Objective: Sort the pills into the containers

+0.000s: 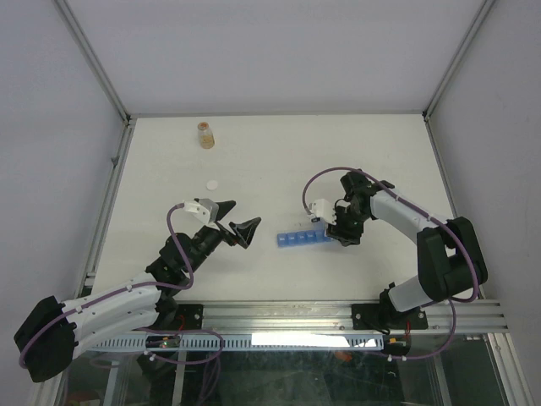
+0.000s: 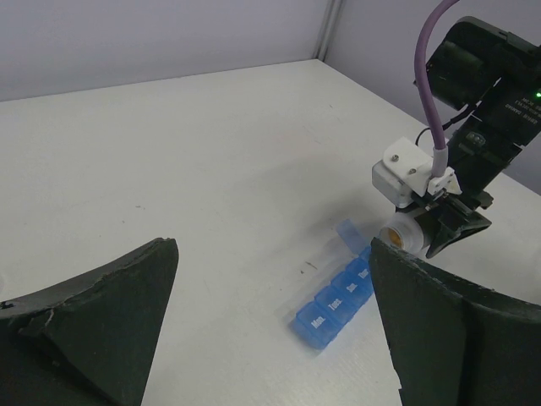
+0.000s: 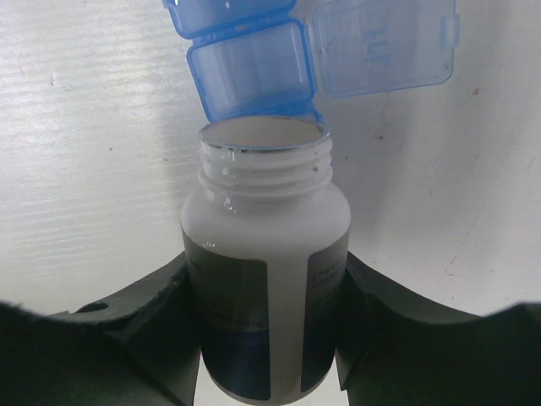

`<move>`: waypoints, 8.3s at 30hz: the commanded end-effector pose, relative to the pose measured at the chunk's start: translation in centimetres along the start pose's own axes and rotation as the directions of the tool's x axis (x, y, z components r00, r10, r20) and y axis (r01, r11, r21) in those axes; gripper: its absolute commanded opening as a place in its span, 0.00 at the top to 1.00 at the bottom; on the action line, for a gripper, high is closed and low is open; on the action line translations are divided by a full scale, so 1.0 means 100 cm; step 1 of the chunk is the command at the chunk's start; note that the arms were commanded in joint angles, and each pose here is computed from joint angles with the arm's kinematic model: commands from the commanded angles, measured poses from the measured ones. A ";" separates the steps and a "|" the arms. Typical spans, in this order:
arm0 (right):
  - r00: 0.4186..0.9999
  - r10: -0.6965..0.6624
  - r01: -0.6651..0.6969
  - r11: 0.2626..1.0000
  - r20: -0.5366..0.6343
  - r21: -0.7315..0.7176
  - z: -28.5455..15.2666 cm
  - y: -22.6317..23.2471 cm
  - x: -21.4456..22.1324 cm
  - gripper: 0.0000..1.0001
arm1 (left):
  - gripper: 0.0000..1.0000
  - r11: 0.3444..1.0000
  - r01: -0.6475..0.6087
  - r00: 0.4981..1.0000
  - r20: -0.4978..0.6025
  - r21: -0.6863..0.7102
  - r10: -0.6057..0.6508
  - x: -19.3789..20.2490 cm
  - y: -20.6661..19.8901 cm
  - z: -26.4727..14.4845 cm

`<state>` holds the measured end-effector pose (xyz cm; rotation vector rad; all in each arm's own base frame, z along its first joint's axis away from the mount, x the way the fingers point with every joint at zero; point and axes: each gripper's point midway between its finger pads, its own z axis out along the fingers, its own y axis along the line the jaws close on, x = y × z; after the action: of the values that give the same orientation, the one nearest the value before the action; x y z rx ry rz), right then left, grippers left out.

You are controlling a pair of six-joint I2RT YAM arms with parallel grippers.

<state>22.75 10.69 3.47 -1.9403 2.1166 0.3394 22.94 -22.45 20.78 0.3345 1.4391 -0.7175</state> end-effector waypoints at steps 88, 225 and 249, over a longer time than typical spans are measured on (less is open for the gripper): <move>0.984 -0.014 0.026 0.998 -0.179 0.062 -0.019 -0.003 -0.017 1.00 | 0.01 1.000 0.003 0.997 0.074 0.009 -0.003 -0.016 0.000 -0.004; 0.956 0.029 -0.012 0.998 -0.293 0.062 -0.023 0.007 -0.017 1.00 | 0.01 1.000 -0.005 0.998 0.064 0.006 0.005 -0.014 0.001 -0.003; 0.954 0.013 0.020 0.994 -0.300 0.107 -0.026 0.000 -0.016 1.00 | 0.01 1.000 -0.003 0.998 0.065 0.006 0.003 -0.014 0.001 -0.004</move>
<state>21.86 11.25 5.60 -2.0488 2.2995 -0.0287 22.66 -22.12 20.89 0.3288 1.4257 -0.7224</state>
